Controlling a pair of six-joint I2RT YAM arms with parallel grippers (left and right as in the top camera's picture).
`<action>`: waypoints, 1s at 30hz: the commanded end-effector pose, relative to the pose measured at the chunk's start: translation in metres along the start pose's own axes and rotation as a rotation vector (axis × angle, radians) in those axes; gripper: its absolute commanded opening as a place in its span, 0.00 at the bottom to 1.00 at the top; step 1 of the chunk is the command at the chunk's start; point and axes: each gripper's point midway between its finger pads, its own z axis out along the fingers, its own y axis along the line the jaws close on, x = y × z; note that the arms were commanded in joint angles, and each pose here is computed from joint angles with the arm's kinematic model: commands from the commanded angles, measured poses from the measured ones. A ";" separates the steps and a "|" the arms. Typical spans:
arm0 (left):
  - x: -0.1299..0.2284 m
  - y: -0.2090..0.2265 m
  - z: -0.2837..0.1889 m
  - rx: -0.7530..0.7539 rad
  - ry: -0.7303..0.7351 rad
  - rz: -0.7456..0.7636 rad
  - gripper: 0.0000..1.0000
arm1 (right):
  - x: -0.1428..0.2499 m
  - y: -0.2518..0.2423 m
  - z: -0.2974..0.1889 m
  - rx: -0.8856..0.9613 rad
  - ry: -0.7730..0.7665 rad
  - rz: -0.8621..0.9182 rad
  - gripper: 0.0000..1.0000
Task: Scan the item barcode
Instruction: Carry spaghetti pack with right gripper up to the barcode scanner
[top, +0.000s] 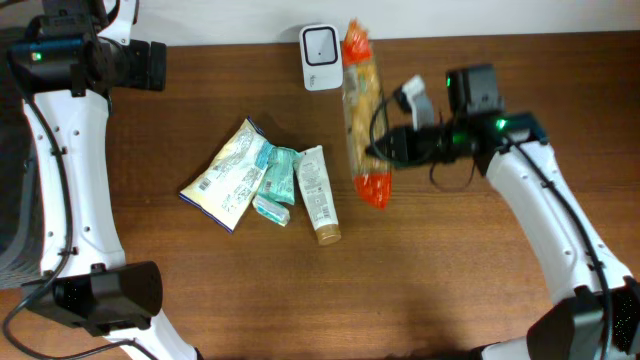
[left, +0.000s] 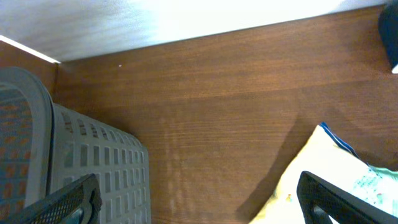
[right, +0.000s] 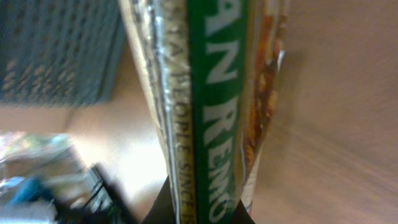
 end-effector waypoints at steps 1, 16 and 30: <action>-0.002 0.001 -0.004 -0.001 -0.012 0.013 0.99 | -0.070 -0.004 -0.017 0.291 -0.118 -0.110 0.04; -0.002 0.001 -0.004 -0.001 -0.012 0.013 0.99 | -0.150 -0.117 0.100 1.549 -0.156 -0.638 0.04; -0.002 0.001 -0.004 -0.001 -0.012 0.013 0.99 | -0.139 -0.101 0.087 1.442 -0.114 -0.610 0.04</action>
